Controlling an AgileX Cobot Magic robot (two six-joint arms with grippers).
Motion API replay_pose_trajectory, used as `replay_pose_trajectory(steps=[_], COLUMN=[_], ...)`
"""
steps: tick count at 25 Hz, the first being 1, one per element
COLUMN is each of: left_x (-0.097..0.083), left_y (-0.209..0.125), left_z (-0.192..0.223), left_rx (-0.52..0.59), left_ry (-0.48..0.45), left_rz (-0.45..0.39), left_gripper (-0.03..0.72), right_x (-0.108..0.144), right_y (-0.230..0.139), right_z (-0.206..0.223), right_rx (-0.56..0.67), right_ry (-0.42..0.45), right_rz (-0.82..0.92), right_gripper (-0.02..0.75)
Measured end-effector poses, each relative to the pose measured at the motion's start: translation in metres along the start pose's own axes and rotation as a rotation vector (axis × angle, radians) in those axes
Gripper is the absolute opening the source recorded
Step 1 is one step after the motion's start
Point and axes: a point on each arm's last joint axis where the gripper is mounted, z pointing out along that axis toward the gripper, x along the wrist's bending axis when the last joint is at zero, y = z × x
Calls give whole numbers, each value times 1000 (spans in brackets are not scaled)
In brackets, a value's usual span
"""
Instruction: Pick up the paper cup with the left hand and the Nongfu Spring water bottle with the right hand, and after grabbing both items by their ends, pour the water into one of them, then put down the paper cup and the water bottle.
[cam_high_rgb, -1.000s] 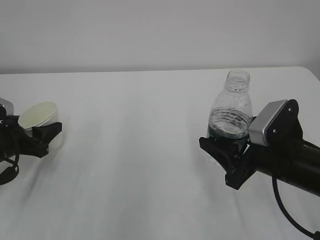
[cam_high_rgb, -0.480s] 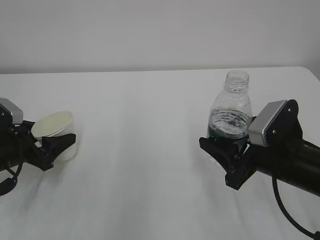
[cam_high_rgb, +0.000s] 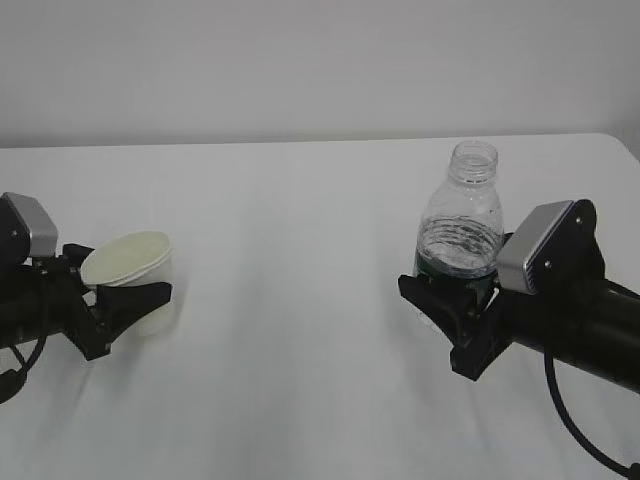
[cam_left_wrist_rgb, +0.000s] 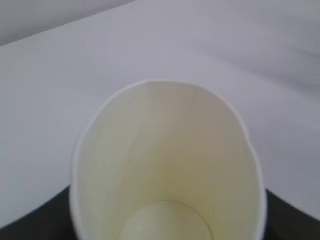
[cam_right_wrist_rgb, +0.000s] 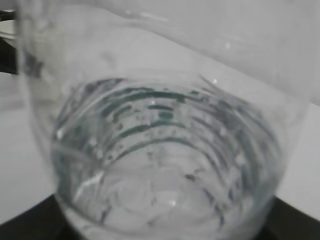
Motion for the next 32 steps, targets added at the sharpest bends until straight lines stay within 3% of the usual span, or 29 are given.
replay_pose_trajectory(steps=[12, 21, 32], left_x=[-45, -78, -103], left_y=[42, 45, 47], left_z=[17, 31, 40], left_rx=[-76, -75, -77], left_ry=[-166, -284, -365], left_rz=[111, 125, 138], left_gripper=[459, 459, 459], right_x=[0, 0, 0], right_y=[0, 0, 0], right_z=[0, 0, 0], right_rx=[0, 0, 0], right_ry=[2, 2, 5], right_rz=[-2, -6, -23], right_gripper=[463, 463, 463])
